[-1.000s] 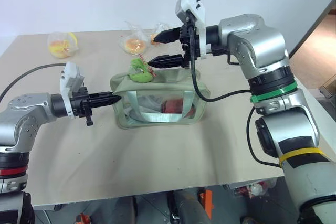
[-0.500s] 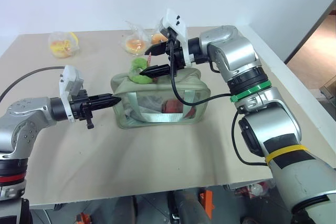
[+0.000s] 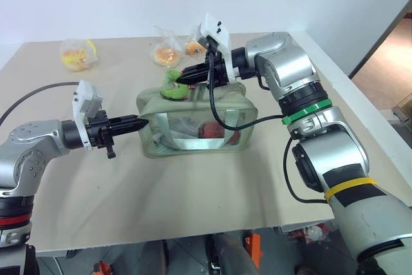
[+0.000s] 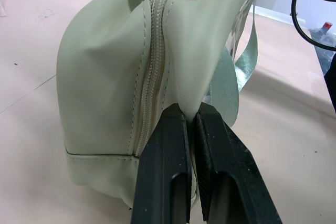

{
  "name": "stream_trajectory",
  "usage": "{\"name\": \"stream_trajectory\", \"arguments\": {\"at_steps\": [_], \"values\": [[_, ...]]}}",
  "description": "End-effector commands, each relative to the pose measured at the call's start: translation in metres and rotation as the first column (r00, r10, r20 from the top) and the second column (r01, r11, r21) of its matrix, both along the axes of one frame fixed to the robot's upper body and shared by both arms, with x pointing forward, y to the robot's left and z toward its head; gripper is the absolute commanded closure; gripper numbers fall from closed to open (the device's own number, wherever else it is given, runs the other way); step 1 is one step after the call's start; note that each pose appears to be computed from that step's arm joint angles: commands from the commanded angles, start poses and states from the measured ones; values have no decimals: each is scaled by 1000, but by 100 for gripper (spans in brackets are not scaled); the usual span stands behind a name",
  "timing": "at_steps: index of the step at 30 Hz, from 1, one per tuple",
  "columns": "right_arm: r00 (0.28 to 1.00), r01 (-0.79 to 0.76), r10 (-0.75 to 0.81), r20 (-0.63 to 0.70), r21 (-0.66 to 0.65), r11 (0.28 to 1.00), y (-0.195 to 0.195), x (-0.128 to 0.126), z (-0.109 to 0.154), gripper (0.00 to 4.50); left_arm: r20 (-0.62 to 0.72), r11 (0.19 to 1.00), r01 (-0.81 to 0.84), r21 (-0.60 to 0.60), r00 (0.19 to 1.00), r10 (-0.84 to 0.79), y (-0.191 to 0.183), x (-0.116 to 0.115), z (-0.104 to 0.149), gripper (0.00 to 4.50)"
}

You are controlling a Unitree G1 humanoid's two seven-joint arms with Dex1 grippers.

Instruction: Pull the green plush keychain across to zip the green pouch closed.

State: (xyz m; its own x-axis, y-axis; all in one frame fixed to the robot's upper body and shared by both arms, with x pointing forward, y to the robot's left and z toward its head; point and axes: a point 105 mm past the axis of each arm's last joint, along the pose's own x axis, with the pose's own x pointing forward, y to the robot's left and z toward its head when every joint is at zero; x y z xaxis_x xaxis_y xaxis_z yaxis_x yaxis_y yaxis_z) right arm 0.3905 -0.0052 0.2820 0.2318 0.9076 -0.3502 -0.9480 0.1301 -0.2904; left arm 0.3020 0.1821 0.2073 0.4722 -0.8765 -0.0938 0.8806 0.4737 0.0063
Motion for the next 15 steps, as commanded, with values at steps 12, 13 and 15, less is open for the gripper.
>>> {"name": "stream_trajectory", "arguments": {"at_steps": [12, 13, 15], "values": [[992, -46, 47, 114, -4, 999, -60, -41, 75, 445, -11, 1000, -5, -5, 1000, 4, 0, 6, -4, 450], [992, -40, 41, 122, -15, 999, -64, -43, 75, 445, -12, 1000, -3, -4, 1000, 3, -1, 6, -5, 450], [989, -40, 45, 138, -38, 998, -74, -52, 74, 445, -13, 1000, -2, -3, 1000, 2, -1, 7, -5, 450]]}}
